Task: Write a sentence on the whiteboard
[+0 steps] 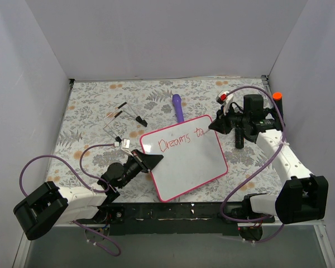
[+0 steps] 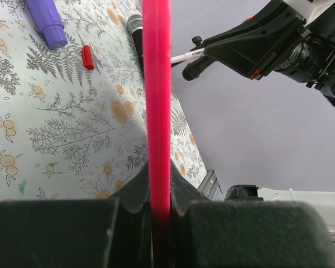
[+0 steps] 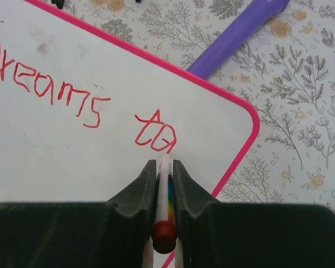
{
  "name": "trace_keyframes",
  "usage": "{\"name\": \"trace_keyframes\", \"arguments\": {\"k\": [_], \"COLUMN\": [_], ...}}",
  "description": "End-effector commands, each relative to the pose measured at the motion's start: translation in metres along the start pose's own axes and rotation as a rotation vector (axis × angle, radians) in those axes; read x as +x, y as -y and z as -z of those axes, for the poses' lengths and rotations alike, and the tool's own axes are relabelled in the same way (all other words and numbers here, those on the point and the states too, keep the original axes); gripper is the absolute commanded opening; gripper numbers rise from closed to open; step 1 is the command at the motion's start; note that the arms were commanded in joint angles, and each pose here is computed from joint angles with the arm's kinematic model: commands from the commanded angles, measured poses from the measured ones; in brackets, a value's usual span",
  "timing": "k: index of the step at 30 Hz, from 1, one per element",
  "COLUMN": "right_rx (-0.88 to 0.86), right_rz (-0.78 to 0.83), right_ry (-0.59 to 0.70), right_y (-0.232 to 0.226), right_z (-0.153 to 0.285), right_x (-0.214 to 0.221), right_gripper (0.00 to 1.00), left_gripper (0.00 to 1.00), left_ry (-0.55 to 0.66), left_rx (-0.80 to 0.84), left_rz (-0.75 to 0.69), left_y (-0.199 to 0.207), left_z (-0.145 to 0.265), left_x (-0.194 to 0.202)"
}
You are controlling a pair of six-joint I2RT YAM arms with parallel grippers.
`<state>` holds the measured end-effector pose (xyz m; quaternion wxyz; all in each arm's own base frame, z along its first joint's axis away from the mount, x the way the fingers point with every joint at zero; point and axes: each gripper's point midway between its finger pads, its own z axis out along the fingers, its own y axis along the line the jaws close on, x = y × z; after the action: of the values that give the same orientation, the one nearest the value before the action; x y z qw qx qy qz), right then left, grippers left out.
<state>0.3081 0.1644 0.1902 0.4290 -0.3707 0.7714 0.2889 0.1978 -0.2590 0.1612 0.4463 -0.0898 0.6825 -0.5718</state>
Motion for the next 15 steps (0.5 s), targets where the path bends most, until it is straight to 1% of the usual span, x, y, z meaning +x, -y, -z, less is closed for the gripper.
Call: {"name": "trace_keyframes", "arguments": {"k": [1,6,15], "right_rx": [-0.005,0.031,0.069], "right_rz": [0.105,0.113,0.086], "right_ry": [0.099,0.113,0.108], "right_y": [-0.001,0.013,0.031], "right_z": [0.013,0.009,-0.004], "right_x": [-0.049,-0.059,-0.057], "right_gripper": [0.01,0.01,0.01], "left_gripper": [0.00,0.00,0.00], "left_ry": [0.105,0.105,0.106], "left_rx": [0.189,0.192,0.189], "left_rz": [0.022,0.022,0.016], "left_y": [0.053,0.053,0.052], "left_z": [0.000,-0.001,0.000], "left_x": [-0.031,-0.031,-0.031]}}
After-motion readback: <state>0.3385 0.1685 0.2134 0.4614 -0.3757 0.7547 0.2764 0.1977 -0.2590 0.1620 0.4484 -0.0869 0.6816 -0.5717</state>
